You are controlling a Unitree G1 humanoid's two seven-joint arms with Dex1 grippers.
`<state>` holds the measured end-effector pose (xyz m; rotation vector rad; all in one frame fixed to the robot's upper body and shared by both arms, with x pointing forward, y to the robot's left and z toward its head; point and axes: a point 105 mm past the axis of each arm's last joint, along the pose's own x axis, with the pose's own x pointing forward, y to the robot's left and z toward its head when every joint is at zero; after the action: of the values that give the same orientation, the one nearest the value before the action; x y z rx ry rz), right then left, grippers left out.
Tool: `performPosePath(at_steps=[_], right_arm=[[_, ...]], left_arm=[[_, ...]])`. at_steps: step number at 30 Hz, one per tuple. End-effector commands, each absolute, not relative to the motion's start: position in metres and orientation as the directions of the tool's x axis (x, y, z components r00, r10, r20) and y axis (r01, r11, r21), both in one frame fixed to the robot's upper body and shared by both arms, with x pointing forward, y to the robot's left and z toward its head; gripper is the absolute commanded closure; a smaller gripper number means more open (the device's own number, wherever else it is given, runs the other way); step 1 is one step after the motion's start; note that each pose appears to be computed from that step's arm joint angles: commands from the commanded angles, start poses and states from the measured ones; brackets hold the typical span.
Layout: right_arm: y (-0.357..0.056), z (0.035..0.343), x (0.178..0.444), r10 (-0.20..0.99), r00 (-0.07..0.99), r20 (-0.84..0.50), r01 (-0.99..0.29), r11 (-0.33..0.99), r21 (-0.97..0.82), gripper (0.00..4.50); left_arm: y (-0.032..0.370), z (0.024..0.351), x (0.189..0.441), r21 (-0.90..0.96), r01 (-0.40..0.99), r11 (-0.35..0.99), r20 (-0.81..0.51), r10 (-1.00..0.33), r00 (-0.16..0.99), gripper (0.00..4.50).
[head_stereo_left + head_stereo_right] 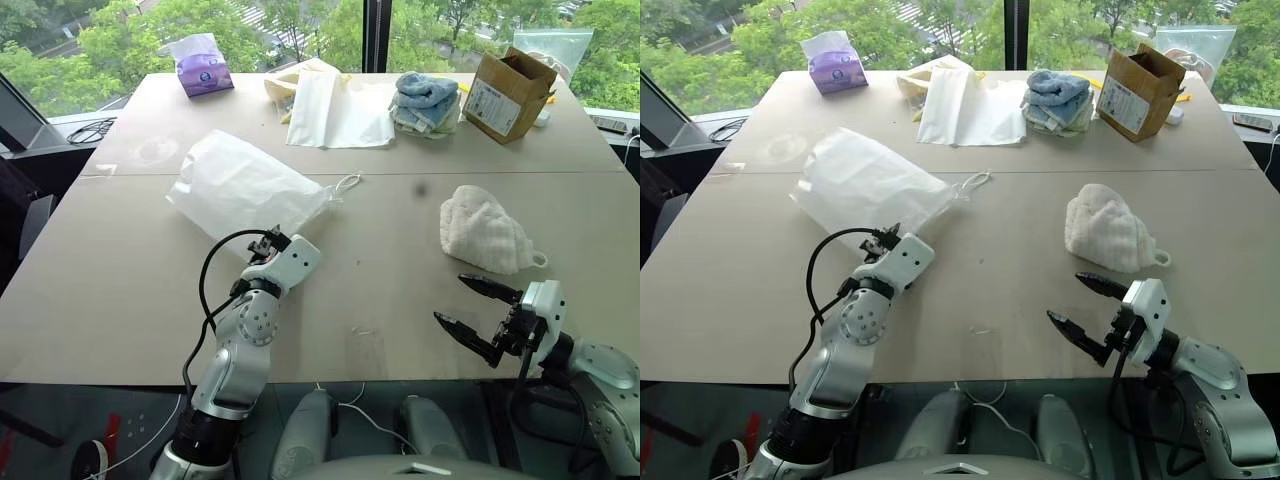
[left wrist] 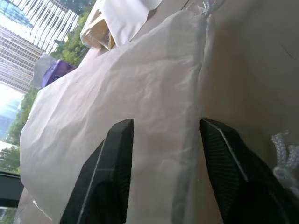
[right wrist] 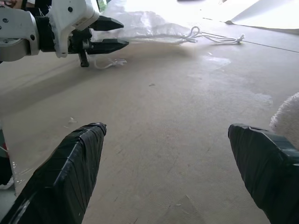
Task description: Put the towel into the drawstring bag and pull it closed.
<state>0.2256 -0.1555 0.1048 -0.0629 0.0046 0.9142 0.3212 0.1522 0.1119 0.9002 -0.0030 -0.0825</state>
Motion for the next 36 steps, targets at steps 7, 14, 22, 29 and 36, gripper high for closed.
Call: performPosePath(at_steps=[7, 14, 22, 29, 36], right_arm=[[-0.154, 0.127, 0.231, 0.788, 0.614, 0.047, -0.778, 0.614, -0.134, 0.00], [-0.171, 0.143, 0.265, 0.624, 0.777, 0.085, -0.592, 0.769, -0.241, 0.00], [-0.203, 0.149, 0.313, 0.350, 0.936, -0.021, -0.337, 0.883, -0.326, 0.00], [-0.214, 0.163, 0.339, 0.339, 0.939, -0.060, -0.343, 0.937, -0.068, 0.00], [-0.242, 0.162, 0.340, 0.580, 0.768, -0.273, -0.629, 0.765, -0.143, 0.00]], left_arm=[[0.166, 0.139, 0.329, 0.752, -0.047, 0.658, 0.083, -0.024, 0.996, 4.47], [0.175, 0.175, 0.336, 0.659, -0.111, 0.744, 0.201, -0.032, 0.979, 4.47], [0.172, 0.205, 0.341, 0.508, -0.036, 0.861, 0.254, -0.109, 0.961, 4.47], [0.174, 0.218, 0.351, 0.402, 0.088, 0.911, 0.189, -0.176, 0.966, 4.47], [0.171, 0.227, 0.358, 0.393, 0.210, 0.895, 0.144, -0.285, 0.948, 4.47]])
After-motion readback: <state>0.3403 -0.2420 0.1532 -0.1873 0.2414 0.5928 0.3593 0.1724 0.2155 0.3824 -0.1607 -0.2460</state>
